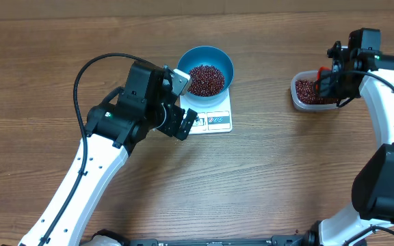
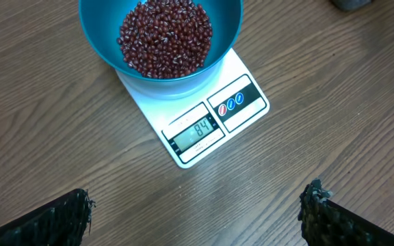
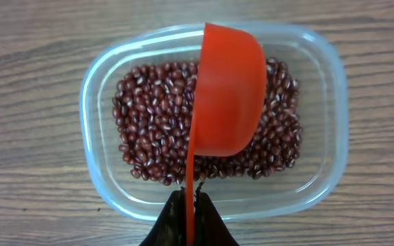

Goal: Scoop item into bowl and weigh 150g on scale
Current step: 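Dip the scoop into the red beans with the right gripper, then lift the filled red scoop and carry it over the teal bowl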

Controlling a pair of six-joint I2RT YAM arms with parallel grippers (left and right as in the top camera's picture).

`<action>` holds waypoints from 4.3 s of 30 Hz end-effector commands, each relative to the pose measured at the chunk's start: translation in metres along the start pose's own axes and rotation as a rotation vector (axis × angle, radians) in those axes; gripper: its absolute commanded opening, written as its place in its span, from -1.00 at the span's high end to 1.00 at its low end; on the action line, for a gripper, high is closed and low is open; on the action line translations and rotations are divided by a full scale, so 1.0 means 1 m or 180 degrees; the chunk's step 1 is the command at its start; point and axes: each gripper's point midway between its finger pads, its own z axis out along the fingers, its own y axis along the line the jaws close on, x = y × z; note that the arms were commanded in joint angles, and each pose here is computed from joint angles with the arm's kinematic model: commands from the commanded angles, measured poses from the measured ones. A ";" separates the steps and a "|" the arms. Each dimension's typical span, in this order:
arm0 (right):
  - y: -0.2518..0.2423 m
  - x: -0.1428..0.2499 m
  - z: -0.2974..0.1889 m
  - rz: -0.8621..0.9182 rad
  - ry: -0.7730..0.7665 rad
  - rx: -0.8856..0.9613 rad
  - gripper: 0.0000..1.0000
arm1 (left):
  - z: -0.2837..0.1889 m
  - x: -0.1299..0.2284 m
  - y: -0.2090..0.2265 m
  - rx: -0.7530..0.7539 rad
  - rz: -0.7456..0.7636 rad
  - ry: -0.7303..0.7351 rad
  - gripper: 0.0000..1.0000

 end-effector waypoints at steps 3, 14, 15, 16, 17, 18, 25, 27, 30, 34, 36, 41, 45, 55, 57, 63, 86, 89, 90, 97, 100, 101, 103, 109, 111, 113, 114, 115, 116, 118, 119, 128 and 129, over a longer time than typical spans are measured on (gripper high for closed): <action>-0.002 0.005 0.009 -0.0028 0.0049 -0.0009 0.92 | -0.001 -0.001 0.001 -0.0020 -0.0036 -0.0021 -0.99; 0.014 0.023 0.042 0.0002 0.0369 -0.0339 0.92 | -0.001 -0.001 0.001 -0.0020 -0.0037 -0.0021 -0.99; 0.017 0.025 0.045 0.0008 0.0403 -0.0392 0.92 | -0.001 -0.001 0.001 -0.0020 -0.0037 -0.0021 -0.99; 0.022 0.028 0.047 -0.0006 0.0437 -0.0498 0.92 | -0.001 -0.001 0.001 -0.0020 -0.0037 -0.0021 -0.99; 0.029 0.029 0.047 -0.0051 0.0445 -0.0642 0.92 | -0.001 -0.001 0.001 -0.0020 -0.0037 -0.0021 -0.99; 0.034 0.029 0.046 -0.0077 0.0441 -0.0727 0.92 | -0.001 -0.001 0.001 -0.0020 -0.0037 -0.0021 -0.99; 0.043 0.032 0.038 0.0053 0.0454 -0.1099 0.92 | -0.001 -0.001 0.001 -0.0020 -0.0037 -0.0021 -0.99; 0.040 0.029 0.035 0.0168 0.0402 -0.1254 0.92 | -0.001 -0.001 0.001 -0.0020 -0.0037 -0.0020 -0.99; 0.032 0.024 0.025 0.0405 0.0278 -0.1581 0.92 | -0.001 -0.001 0.001 -0.0020 -0.0037 -0.0021 -0.99; 0.015 0.019 0.012 0.0727 0.0101 -0.1931 0.92 | -0.001 -0.001 0.001 -0.0020 -0.0037 -0.0020 -0.99; 0.007 0.019 0.008 0.0819 0.0065 -0.1999 0.92 | -0.001 -0.001 0.001 -0.0020 -0.0037 -0.0021 -0.99; -0.002 0.019 -0.006 0.0914 -0.0088 -0.2297 0.92 | -0.001 -0.001 0.001 -0.0020 -0.0037 -0.0021 -0.99; -0.008 0.019 -0.015 0.0994 -0.0186 -0.2469 0.92 | -0.001 -0.001 0.001 -0.0020 -0.0037 -0.0021 -0.99; -0.012 0.020 -0.019 0.1091 -0.0197 -0.2538 0.92 | -0.001 -0.001 0.001 -0.0020 -0.0037 -0.0021 -0.99; -0.012 0.020 -0.019 0.1090 -0.0197 -0.2539 0.92 | -0.001 -0.001 0.001 -0.0020 -0.0037 -0.0021 -0.99; -0.009 0.017 -0.023 0.1101 -0.0239 -0.2636 0.92 | -0.001 -0.001 0.001 -0.0020 -0.0037 -0.0021 -0.99; -0.010 0.019 -0.050 0.1217 -0.0390 -0.3021 0.92 | -0.001 -0.001 0.001 -0.0020 -0.0037 -0.0021 -0.99; 0.001 0.013 -0.059 0.1116 -0.0411 -0.3076 0.92 | -0.001 -0.001 0.001 -0.0020 -0.0037 -0.0021 -0.99; 0.005 0.011 -0.062 0.1085 -0.0423 -0.3106 0.92 | -0.001 -0.001 0.001 -0.0020 -0.0037 -0.0021 -0.99; 0.070 -0.004 -0.082 0.0569 -0.0335 -0.3375 0.92 | -0.001 -0.001 0.001 -0.0020 -0.0037 -0.0020 -0.99; 0.100 -0.007 -0.087 0.0363 -0.0240 -0.3456 0.92 | -0.001 -0.001 0.001 -0.0020 -0.0037 -0.0021 -0.99; 0.109 -0.009 -0.088 0.0329 -0.0208 -0.3475 0.92 | -0.001 -0.001 0.001 -0.0020 -0.0037 -0.0020 -0.99; 0.124 -0.013 -0.090 0.0261 -0.0175 -0.3503 0.92 | -0.001 -0.001 0.001 -0.0020 -0.0037 -0.0021 -0.99; 0.180 -0.026 -0.102 -0.0048 -0.0121 -0.3613 0.92 | -0.001 -0.001 0.001 -0.0020 -0.0037 -0.0021 -0.99; 0.194 -0.028 -0.102 -0.0104 -0.0099 -0.3583 0.92 | -0.001 -0.001 0.001 -0.0020 -0.0037 -0.0021 -0.99; 0.210 -0.030 -0.099 -0.0154 -0.0074 -0.3504 0.92 | -0.001 -0.001 0.001 -0.0020 -0.0037 -0.0021 -0.99; 0.215 -0.030 -0.098 -0.0172 -0.0069 -0.3481 0.92 | -0.001 -0.001 0.001 -0.0020 -0.0037 -0.0021 -0.99; 0.220 -0.030 -0.097 -0.0190 -0.0064 -0.3450 0.92 | -0.001 -0.001 0.001 -0.0020 -0.0037 -0.0021 -0.99; 0.225 -0.031 -0.095 -0.0206 -0.0063 -0.3405 0.92 | -0.001 -0.001 0.001 -0.0020 -0.0037 -0.0020 -1.00; 0.236 -0.031 -0.092 -0.0266 -0.0068 -0.3288 0.92 | -0.001 -0.001 0.001 -0.0020 -0.0037 -0.0021 -0.99; 0.242 -0.031 -0.091 -0.0303 -0.0066 -0.3195 0.92 | -0.002 -0.001 0.001 -0.0020 -0.0037 -0.0022 -0.99; 0.271 -0.044 -0.092 -0.0751 -0.0406 -0.2109 0.92 | -0.001 -0.001 0.001 -0.0020 -0.0037 -0.0020 -0.99; 0.270 -0.047 -0.094 -0.0783 -0.0468 -0.1922 0.92 | -0.001 -0.001 0.001 -0.0020 -0.0037 -0.0021 -0.99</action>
